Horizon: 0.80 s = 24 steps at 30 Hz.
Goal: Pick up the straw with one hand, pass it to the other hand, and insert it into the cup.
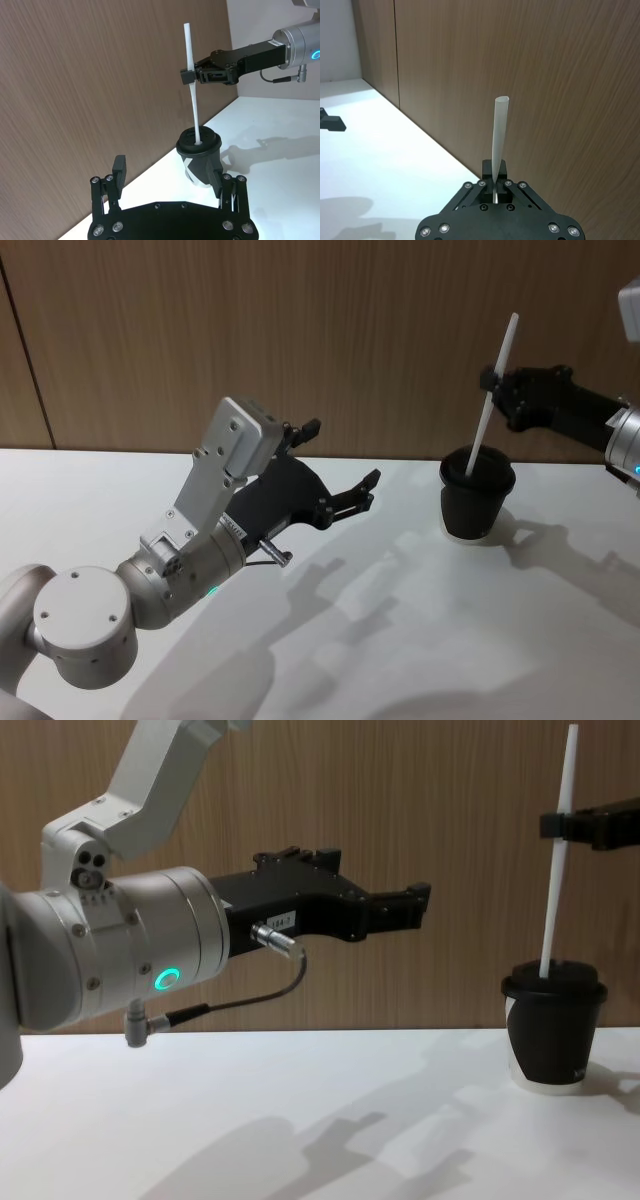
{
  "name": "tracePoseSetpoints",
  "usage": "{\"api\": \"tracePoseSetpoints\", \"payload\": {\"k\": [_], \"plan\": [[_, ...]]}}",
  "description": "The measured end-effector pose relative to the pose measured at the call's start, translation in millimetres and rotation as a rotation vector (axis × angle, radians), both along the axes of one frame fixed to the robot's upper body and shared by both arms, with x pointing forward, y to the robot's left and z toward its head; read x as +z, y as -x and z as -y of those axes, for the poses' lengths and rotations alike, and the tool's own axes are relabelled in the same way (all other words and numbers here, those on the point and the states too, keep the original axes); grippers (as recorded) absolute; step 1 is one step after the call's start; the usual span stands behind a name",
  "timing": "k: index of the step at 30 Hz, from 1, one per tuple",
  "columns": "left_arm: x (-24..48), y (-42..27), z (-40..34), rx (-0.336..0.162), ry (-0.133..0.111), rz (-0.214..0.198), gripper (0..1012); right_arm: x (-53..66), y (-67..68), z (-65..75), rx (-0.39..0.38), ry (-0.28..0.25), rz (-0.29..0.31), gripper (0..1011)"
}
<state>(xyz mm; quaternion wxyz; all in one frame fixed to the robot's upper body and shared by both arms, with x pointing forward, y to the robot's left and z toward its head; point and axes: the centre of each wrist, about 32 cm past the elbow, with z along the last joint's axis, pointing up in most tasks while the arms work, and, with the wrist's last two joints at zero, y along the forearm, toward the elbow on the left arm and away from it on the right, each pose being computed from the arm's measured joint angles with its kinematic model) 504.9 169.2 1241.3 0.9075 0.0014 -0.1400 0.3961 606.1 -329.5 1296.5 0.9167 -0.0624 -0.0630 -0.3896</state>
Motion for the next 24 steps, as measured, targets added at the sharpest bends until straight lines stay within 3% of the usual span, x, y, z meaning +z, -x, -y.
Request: {"api": "tracePoseSetpoints", "payload": {"k": [13,16,24], "plan": [[0.0,0.0,0.0,0.000,0.000,0.000,1003,-0.2,-0.1,0.2,0.002,0.004,-0.003,385],[0.0,0.0,0.0,0.000,0.000,0.000,1003,-0.2,-0.1,0.2,0.002,0.005,-0.003,526],[0.0,0.0,0.0,0.000,0.000,0.000,1003,-0.3,-0.1,0.2,0.002,0.006,-0.003,753]]}}
